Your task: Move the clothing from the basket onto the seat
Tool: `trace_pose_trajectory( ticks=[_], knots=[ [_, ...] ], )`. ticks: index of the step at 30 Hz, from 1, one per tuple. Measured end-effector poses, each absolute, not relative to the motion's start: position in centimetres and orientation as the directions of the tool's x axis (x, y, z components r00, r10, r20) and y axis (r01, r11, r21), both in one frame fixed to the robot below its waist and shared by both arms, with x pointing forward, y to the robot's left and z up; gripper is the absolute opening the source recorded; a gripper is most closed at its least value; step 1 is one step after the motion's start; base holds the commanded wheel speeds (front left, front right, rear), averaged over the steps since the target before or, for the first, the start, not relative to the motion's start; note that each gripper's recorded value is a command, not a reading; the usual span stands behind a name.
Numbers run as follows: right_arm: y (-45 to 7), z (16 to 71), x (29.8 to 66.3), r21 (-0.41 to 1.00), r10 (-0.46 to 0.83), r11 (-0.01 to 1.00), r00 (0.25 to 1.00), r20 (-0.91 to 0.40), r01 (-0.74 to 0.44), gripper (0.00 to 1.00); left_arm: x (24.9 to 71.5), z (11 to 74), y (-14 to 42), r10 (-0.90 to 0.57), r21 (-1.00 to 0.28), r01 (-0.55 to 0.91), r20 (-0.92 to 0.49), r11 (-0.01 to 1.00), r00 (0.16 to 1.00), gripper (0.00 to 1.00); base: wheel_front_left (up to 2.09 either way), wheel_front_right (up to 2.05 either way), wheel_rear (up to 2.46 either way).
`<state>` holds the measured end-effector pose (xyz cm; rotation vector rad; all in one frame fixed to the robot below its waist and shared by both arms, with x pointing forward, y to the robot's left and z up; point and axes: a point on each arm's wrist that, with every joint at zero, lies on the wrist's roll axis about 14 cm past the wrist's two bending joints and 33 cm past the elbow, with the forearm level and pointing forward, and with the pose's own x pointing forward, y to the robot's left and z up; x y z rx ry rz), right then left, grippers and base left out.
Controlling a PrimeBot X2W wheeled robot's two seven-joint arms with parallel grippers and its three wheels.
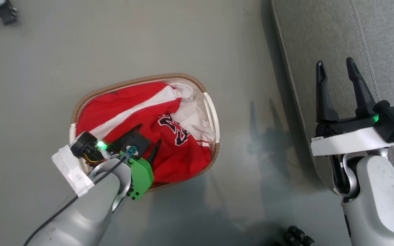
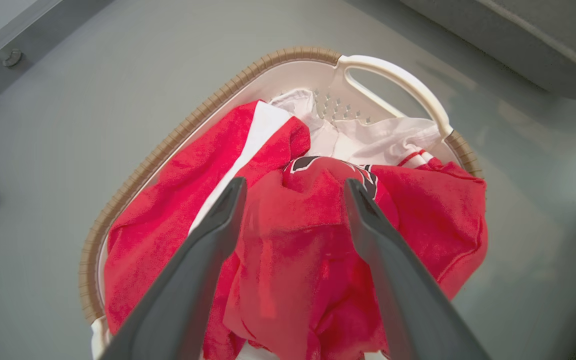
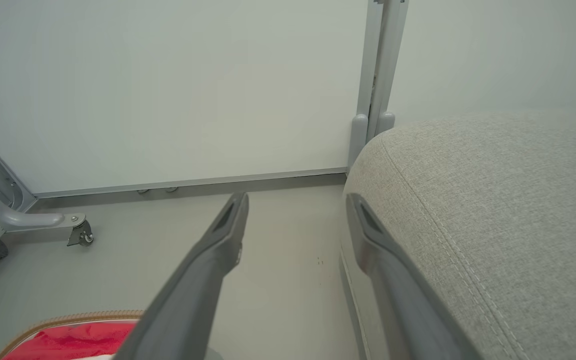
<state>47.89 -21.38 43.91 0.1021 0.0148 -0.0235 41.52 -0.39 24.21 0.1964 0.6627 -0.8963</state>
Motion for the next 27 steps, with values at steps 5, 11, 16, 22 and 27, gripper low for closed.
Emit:
trace_pose_trajectory(
  ticks=[5,11,16,22,27],
  knots=[
    [-22.5,42.2,47.9,0.096,-0.048,0.994,0.997,-0.058,0.054,1.00,41.2,20.8,-0.6,-0.650,-0.148,0.789,-0.666,0.596,0.365,1.00,0.00,0.00,0.00],
    [-24.0,40.7,47.3,0.077,-0.087,0.993,0.991,-0.104,0.095,1.00,41.5,18.2,-1.2,-0.640,-0.186,0.784,-0.700,0.593,0.318,1.00,0.00,0.00,0.00],
    [-25.0,40.2,46.9,0.058,-0.112,0.991,0.986,-0.121,0.120,1.00,41.1,17.0,-1.9,-0.645,-0.208,0.791,-0.710,0.576,0.283,0.00,0.00,0.00,0.00],
    [-25.4,40.3,46.8,0.057,-0.124,0.990,0.985,-0.119,0.132,1.00,41.4,18.5,-3.2,-0.684,-0.226,0.787,-0.661,0.574,0.309,0.00,0.00,0.00,0.00],
    [-25.0,40.8,46.6,0.054,-0.117,0.991,0.987,-0.113,0.124,1.00,42.5,21.3,-3.6,-0.709,-0.210,0.786,-0.606,0.581,0.362,0.00,0.00,0.00,0.00]
  ],
)
